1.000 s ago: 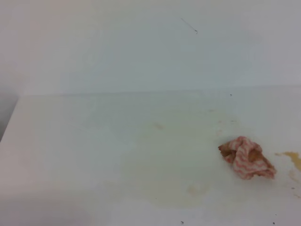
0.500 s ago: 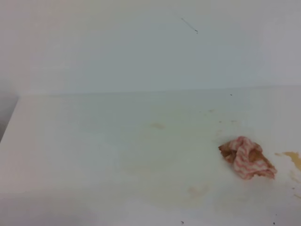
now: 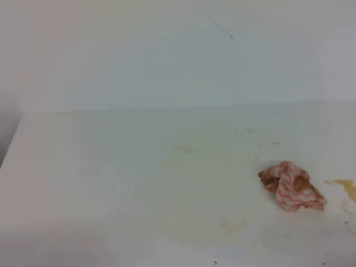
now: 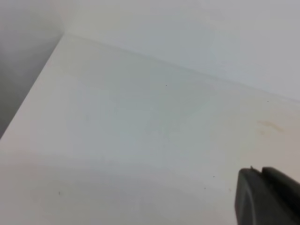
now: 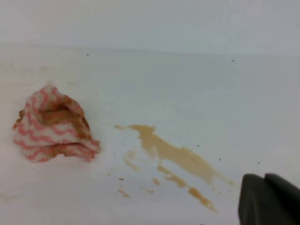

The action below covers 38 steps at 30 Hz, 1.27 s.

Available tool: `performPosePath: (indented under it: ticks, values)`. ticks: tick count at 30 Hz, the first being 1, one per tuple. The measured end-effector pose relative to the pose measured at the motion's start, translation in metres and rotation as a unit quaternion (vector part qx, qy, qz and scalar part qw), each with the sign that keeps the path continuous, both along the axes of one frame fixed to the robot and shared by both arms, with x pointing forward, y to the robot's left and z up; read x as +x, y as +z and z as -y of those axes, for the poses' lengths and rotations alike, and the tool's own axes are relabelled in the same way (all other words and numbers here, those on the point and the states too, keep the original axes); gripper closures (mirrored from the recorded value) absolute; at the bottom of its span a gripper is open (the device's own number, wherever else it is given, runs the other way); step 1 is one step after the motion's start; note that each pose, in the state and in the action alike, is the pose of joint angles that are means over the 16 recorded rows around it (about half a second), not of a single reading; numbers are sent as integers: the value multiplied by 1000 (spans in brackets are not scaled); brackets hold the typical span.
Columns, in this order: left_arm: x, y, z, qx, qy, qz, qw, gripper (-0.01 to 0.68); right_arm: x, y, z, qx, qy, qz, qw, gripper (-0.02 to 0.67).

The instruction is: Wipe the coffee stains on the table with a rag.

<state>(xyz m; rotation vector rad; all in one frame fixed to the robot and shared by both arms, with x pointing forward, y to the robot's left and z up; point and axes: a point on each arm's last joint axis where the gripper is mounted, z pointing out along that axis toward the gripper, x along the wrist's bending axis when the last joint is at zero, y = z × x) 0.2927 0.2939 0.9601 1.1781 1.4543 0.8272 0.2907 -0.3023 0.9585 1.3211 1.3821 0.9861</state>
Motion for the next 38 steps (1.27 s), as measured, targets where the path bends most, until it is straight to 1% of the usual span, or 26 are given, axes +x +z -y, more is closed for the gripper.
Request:
performPosePath:
  ticks: [5, 11, 26, 38]
  values:
    - [0, 0, 0, 0, 0, 0, 1000, 678, 0, 0, 1, 21, -11, 2, 1000, 650]
    - [0, 0, 0, 0, 0, 0, 1000, 678, 0, -1, 1, 33, -14, 2, 999, 650]
    - [0, 0, 0, 0, 0, 0, 1000, 678, 1, -7, 1, 34, -15, -8, 999, 650]
    - [0, 0, 0, 0, 0, 0, 1000, 678, 1, -5, 1, 34, -15, -6, 999, 650]
